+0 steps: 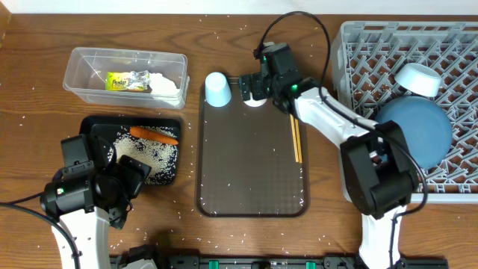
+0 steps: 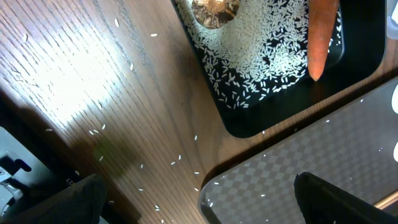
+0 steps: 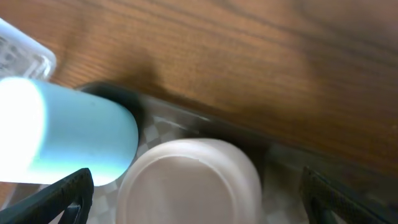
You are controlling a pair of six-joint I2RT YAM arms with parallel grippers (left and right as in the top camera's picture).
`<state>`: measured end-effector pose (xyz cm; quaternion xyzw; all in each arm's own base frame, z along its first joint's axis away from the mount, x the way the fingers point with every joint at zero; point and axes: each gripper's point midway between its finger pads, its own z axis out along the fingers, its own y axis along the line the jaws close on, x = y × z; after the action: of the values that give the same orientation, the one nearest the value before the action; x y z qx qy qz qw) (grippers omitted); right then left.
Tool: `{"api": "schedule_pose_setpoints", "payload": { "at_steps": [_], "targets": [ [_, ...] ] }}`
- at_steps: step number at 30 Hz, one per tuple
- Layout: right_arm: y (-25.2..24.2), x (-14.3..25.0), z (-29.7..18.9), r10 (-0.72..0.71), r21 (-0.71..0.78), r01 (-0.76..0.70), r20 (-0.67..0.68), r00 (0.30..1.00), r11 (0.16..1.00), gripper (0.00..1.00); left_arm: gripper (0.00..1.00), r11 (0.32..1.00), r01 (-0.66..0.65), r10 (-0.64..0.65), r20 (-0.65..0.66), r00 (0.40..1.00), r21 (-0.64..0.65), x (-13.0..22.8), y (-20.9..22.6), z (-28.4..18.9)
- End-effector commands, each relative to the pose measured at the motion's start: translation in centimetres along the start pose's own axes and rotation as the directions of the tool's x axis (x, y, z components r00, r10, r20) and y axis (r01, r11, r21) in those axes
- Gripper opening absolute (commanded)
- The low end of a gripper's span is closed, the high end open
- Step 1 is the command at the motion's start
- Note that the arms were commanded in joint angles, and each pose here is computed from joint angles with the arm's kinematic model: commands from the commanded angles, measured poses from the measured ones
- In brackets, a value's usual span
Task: Sort waste into correct bins and load items into the dishwasher rack
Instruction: 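Move the right gripper to the white cup and grasp it, then carry the white cup right and lower it into the rack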
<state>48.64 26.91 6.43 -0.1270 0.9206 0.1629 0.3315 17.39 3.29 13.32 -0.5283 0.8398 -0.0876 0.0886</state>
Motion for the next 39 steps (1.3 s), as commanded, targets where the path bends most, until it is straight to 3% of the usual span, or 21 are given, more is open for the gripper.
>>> {"api": "schedule_pose_setpoints", "payload": {
  "at_steps": [1, 6, 13, 16, 20, 27, 34, 39],
  "targets": [
    [0.2, 1.1, 1.4, -0.019, 0.046, 0.020, -0.021, 1.000, 0.999, 0.99, 0.98, 1.000, 0.000, 0.000, 0.012, 1.000, -0.007, -0.2, 0.2, -0.2],
    [-0.5, 1.1, 1.3, -0.021, 0.100, 0.023, -0.014, 1.000, 0.995, 0.94, 0.98, 1.000, 0.000, 0.000, 0.012, 1.000, -0.007, -0.2, 0.2, -0.2],
    [-0.6, 1.4, 1.1, -0.021, 0.104, 0.024, -0.031, 0.999, 0.994, 0.59, 0.98, 1.000, 0.000, 0.000, 0.012, 1.000, -0.007, -0.2, 0.2, -0.2],
    [-0.3, 0.5, 0.3, -0.022, 0.100, 0.024, -0.012, 1.000, 0.995, 0.49, 0.98, 1.000, 0.000, 0.000, 0.012, 1.000, -0.007, -0.2, 0.2, -0.2],
    [0.1, -1.4, -1.9, -0.022, 0.092, 0.019, 0.034, 0.999, 0.996, 0.50, 0.98, 1.000, 0.000, 0.000, 0.012, 1.000, -0.007, -0.2, 0.2, -0.2],
    [-2.2, -6.3, -9.9, 0.006, 0.166, -0.031, 0.149, 0.989, 0.986, 0.51, 0.98, 1.000, 0.000, 0.000, 0.012, 1.000, -0.007, -0.2, 0.2, -0.2],
    [-11.6, -9.5, -20.5, 0.075, 0.326, -0.163, 0.265, 0.961, 0.931, 0.54, 0.98, 1.000, 0.000, 0.000, 0.012, 1.000, -0.007, -0.2, 0.2, -0.2],
    [-21.9, -8.4, -27.2, 0.179, 0.453, -0.323, 0.331, 0.926, 0.831, 0.56, 0.98, 1.000, 0.000, 0.000, 0.012, 1.000, -0.007, -0.2, 0.2, -0.2]
  ]
}}
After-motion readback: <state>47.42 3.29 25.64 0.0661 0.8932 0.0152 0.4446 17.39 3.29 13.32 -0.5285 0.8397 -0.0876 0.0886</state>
